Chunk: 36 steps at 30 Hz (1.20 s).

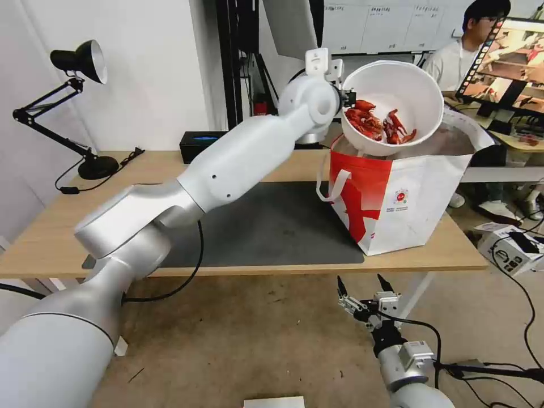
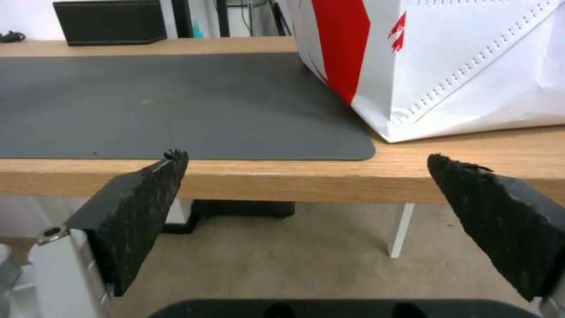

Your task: Pick up the trash from the table and place it into the takeout bag.

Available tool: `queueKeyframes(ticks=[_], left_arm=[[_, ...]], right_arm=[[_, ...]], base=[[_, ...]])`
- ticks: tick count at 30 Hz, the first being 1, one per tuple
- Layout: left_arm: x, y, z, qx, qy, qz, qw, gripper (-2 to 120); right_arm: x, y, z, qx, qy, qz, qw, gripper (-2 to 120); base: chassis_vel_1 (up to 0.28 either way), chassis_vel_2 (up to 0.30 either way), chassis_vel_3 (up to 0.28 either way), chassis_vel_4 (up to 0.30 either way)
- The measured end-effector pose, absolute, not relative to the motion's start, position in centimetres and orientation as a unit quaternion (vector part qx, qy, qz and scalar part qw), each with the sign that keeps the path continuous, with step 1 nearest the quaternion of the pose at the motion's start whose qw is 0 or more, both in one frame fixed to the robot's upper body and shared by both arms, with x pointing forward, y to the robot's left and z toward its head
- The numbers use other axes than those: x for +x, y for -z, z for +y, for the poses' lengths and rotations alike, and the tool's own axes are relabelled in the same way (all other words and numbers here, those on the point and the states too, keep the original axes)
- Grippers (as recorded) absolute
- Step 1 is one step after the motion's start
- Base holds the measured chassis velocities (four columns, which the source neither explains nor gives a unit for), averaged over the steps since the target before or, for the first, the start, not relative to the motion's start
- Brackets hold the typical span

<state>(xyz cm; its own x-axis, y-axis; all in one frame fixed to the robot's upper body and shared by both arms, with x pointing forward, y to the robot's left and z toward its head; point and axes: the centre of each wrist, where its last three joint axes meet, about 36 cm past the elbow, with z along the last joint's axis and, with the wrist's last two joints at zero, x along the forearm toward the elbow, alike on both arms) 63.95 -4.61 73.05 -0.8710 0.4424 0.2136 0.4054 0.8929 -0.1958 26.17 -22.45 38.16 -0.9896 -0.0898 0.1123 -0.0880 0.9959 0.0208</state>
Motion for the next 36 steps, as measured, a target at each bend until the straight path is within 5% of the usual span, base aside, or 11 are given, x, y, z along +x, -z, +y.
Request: queueKeyframes(ticks=[19,36], left_arm=[[63.7,-70.8,-2.8,-0.244,-0.047,-0.96,0.129,0],[62.5,-72.0,-2.9,-0.301,-0.025,-0.926,0.227,3]], right_arm=[[26.2,-38.2,-22.5,0.045,0.008,-0.997,0.057,100],[26.2,-38.2,-22.5,0.045,0.008,-0.997,0.057,100]], base=[[0.0,0.0,0.0,0.0],[0.0,0.0,0.0,0.0]])
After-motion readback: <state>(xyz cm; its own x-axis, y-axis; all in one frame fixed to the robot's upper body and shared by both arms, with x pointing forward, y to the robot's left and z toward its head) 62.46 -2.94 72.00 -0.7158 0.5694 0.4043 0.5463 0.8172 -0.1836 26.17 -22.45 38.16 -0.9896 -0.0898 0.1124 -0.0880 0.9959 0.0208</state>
